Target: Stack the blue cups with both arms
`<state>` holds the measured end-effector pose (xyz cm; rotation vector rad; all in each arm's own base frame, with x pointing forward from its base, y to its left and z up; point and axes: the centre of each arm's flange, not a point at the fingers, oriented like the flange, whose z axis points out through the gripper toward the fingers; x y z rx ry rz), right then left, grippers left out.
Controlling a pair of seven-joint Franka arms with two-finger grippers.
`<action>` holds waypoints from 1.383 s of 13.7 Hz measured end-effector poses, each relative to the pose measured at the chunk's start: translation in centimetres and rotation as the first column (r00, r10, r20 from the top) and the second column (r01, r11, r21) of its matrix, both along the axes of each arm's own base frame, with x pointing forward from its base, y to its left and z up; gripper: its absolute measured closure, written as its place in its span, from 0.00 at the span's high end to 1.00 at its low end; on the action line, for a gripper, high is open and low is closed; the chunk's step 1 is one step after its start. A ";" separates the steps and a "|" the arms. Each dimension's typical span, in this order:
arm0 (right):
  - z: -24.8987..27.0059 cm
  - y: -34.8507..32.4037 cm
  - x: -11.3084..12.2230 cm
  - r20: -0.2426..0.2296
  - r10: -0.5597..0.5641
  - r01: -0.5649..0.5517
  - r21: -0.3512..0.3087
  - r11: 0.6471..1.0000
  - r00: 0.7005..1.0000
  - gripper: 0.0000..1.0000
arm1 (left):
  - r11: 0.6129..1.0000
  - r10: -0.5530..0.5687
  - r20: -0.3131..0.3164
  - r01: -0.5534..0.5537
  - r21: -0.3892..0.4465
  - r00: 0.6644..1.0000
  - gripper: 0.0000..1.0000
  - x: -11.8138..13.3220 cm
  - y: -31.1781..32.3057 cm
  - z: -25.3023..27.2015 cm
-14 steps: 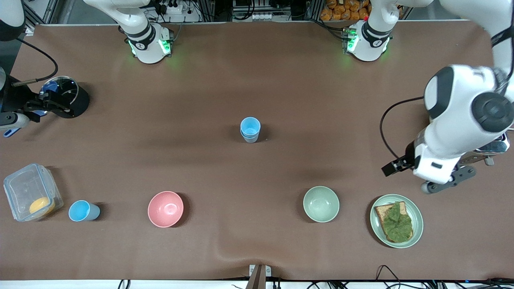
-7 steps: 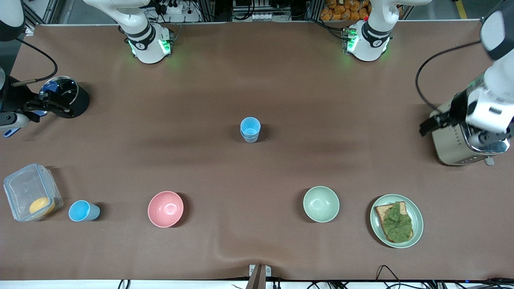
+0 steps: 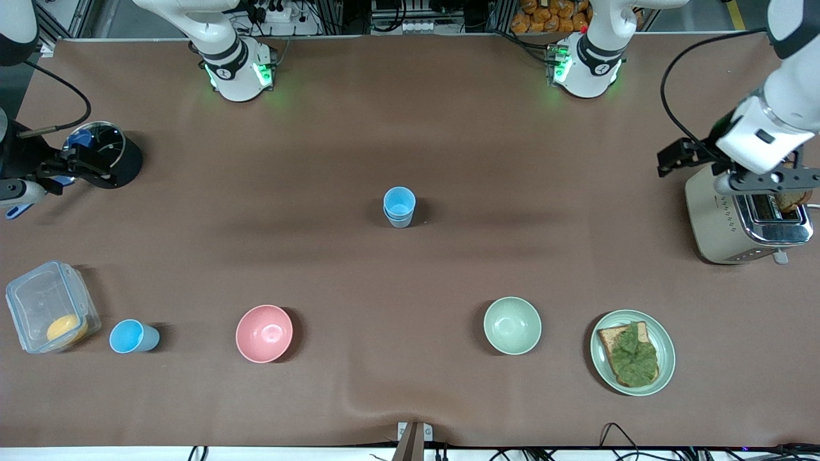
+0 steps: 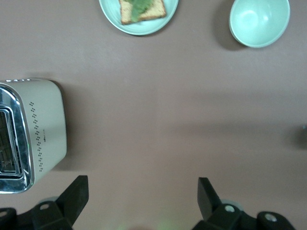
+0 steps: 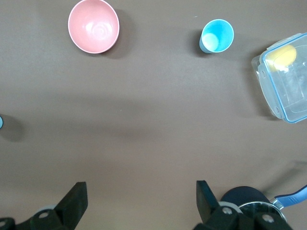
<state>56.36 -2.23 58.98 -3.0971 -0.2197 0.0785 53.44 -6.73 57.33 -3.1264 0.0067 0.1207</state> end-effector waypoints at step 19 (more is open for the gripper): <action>-0.1 0.1 -0.1 -0.007 0.001 -0.001 0.000 1.000 1.000 1.00 | 0.999 -0.051 0.036 0.052 -0.005 0.998 1.00 0.7 -0.7 1.8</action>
